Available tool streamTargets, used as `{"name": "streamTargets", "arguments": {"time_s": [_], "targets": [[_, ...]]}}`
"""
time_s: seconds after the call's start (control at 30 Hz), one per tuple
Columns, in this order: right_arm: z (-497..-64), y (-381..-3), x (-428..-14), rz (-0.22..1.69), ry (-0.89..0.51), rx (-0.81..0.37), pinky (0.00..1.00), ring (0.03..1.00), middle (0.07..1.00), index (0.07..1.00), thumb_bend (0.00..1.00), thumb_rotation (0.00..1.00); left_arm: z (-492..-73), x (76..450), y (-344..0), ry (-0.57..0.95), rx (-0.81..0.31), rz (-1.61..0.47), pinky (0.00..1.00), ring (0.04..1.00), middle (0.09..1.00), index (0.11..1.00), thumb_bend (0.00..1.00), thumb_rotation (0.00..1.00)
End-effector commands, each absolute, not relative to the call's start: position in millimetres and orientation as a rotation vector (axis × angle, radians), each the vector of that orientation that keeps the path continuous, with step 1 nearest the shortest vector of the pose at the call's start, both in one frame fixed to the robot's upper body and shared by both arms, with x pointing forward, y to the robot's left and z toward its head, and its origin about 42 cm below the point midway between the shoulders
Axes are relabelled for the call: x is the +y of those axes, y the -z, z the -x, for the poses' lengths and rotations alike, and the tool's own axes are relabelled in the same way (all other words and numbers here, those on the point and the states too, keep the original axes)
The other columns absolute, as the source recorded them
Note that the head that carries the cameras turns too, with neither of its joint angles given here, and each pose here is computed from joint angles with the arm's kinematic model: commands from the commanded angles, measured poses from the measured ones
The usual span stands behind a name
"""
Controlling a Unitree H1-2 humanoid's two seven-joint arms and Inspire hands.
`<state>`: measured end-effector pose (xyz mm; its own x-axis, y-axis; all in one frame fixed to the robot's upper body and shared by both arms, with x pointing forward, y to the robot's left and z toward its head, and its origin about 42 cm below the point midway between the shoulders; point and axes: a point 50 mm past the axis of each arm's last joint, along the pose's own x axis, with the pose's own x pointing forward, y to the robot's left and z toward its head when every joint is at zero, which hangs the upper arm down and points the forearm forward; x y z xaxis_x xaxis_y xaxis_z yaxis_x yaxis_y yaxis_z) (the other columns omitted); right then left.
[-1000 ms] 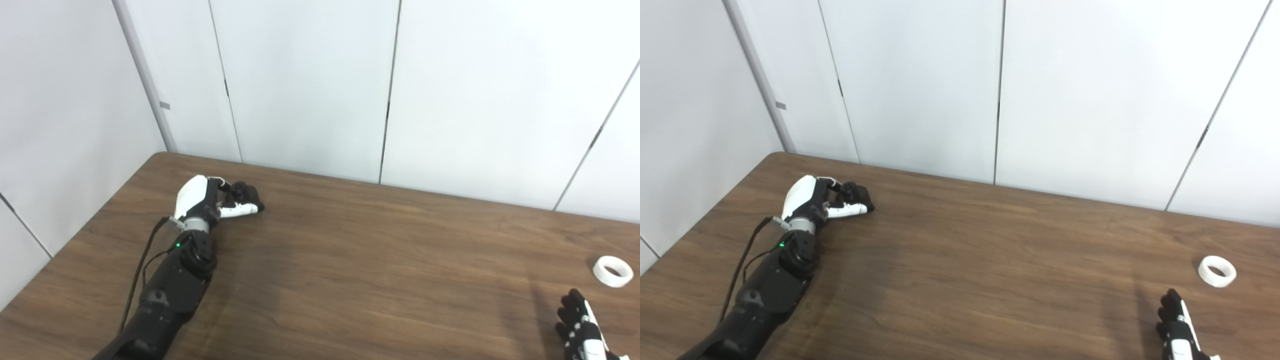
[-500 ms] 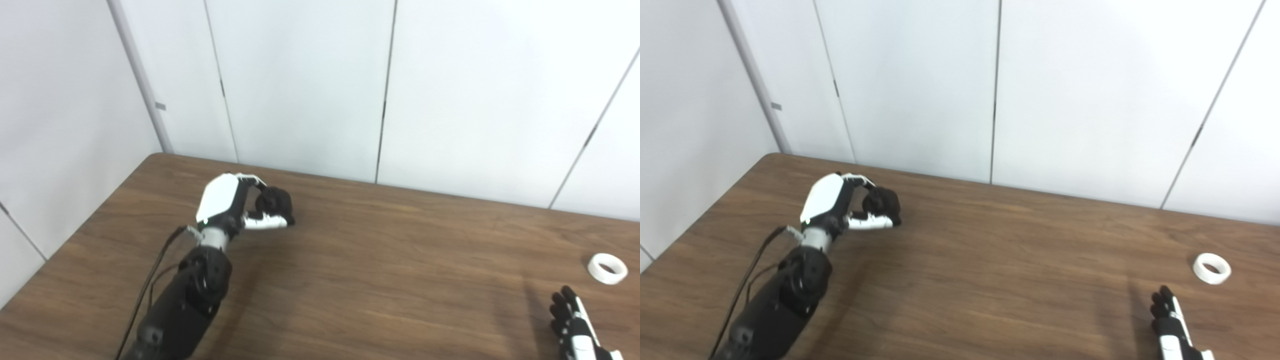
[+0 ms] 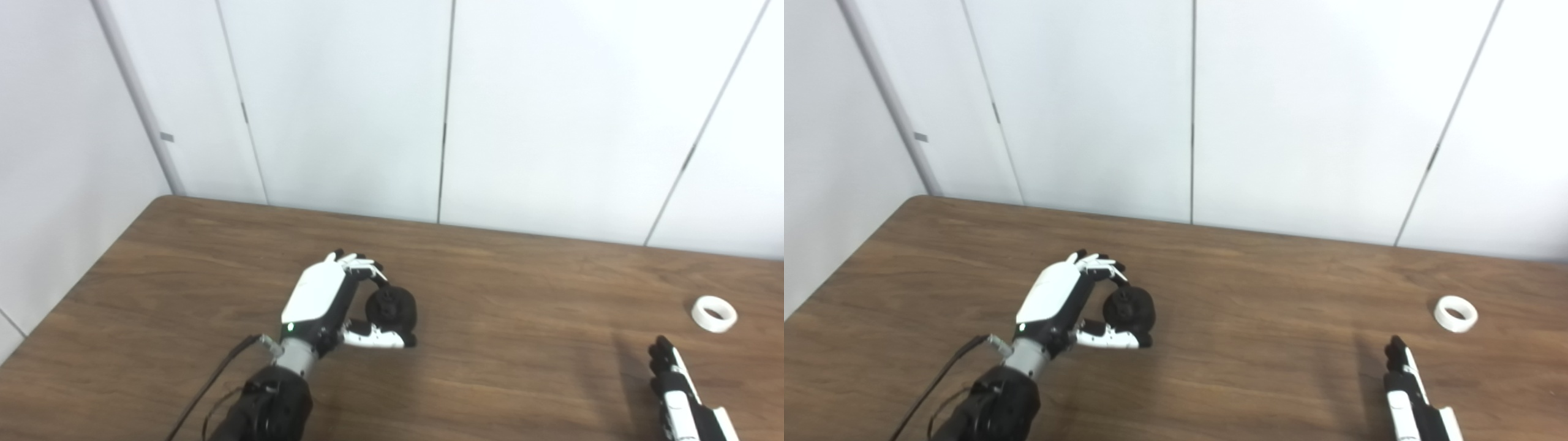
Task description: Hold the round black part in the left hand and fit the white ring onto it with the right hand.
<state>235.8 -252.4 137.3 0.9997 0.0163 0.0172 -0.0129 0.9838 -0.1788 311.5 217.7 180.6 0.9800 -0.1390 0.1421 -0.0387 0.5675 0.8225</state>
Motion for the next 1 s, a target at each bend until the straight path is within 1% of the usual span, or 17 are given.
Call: {"name": "streamTargets", "arguments": {"time_s": [0.0,0.13,0.3,0.43,0.6,0.8,0.97], "targets": [[-234.3,-145.1,-245.9,0.164,-0.018,-0.042,1.0,1.0,0.991,1.0,0.42,1.0,-307.2,210.5,-196.5,0.059,-0.265,-0.958,1.0,0.915,0.809,0.483,0.52,0.06],[-233.8,-147.3,-245.4,0.164,-0.018,-0.039,1.0,1.0,0.986,0.994,0.44,1.0,-289.0,193.9,-191.5,0.113,-0.269,-0.944,1.0,0.908,0.807,0.483,0.52,0.06],[-234.3,-147.2,-243.0,0.177,-0.027,-0.052,1.0,0.989,0.977,0.986,0.42,1.0,-264.6,170.0,-178.6,0.181,-0.282,-0.943,1.0,0.895,0.795,0.483,0.52,0.06],[-234.1,-149.1,-237.6,0.184,-0.029,-0.054,1.0,0.987,0.973,0.984,0.45,1.0,-249.6,158.6,-167.2,0.231,-0.288,-0.971,1.0,0.896,0.794,0.484,0.52,0.06],[-234.8,-152.4,-231.5,0.196,-0.033,-0.056,1.0,0.981,0.968,0.983,0.46,1.0,-236.2,153.6,-151.4,0.27,-0.283,-0.999,1.0,0.897,0.794,0.484,0.52,0.06],[-235.4,-158.6,-226.7,0.197,-0.028,-0.061,1.0,0.984,0.977,0.99,0.53,1.0,-223.6,156.5,-135.2,0.302,-0.258,-1.004,1.0,0.904,0.797,0.484,0.52,0.06],[-236.7,-164.1,-225.3,0.203,-0.026,-0.072,1.0,0.984,0.976,0.988,0.51,1.0,-219.6,158.9,-126.2,0.306,-0.253,-1.015,1.0,0.898,0.794,0.484,0.52,0.05]]}}
